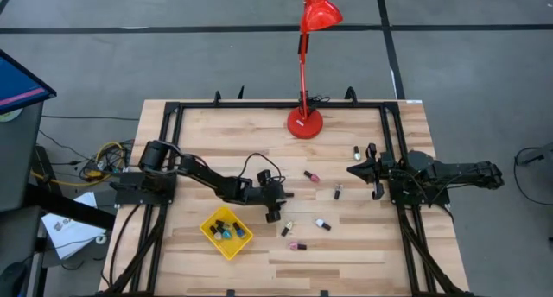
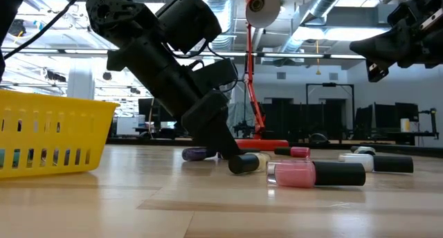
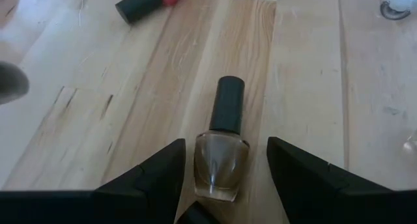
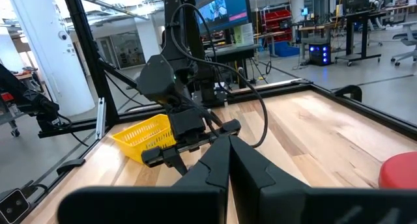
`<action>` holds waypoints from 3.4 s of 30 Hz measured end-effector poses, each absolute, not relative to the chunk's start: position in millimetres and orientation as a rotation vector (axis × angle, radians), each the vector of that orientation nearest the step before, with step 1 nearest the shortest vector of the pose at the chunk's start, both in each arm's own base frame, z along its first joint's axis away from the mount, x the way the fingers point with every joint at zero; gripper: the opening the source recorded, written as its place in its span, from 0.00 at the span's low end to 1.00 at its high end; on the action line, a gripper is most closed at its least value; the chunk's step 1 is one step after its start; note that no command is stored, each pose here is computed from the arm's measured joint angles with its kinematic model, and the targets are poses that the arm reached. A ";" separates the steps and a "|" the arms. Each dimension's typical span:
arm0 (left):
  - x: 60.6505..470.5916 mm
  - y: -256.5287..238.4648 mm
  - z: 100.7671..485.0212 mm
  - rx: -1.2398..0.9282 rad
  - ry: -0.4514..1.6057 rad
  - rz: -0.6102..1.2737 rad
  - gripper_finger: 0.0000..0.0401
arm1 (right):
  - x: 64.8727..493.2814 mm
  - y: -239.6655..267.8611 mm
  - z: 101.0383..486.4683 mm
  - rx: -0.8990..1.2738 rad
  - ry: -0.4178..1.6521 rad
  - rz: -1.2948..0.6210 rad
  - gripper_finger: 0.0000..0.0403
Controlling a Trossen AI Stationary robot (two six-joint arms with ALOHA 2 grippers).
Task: Pick & Place Nail Polish
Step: Put the dark brown nail polish bottle into the yellow basket
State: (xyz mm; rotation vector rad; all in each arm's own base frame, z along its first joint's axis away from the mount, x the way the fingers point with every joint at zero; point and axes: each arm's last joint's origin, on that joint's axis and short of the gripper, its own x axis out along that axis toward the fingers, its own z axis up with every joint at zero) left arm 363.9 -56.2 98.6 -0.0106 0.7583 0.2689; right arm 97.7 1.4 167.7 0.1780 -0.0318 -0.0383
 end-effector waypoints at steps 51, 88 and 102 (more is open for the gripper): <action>241.8 -87.4 259.8 0.066 0.908 -0.186 0.26 | 97.6 1.4 167.9 0.178 -0.034 -0.038 0.00; 204.8 -132.7 173.9 0.292 0.990 -0.527 0.27 | 97.6 1.4 167.8 0.178 -0.033 -0.038 0.00; 209.5 -135.9 163.4 0.349 1.000 -0.597 0.27 | 97.6 1.4 167.8 0.178 -0.033 -0.038 0.00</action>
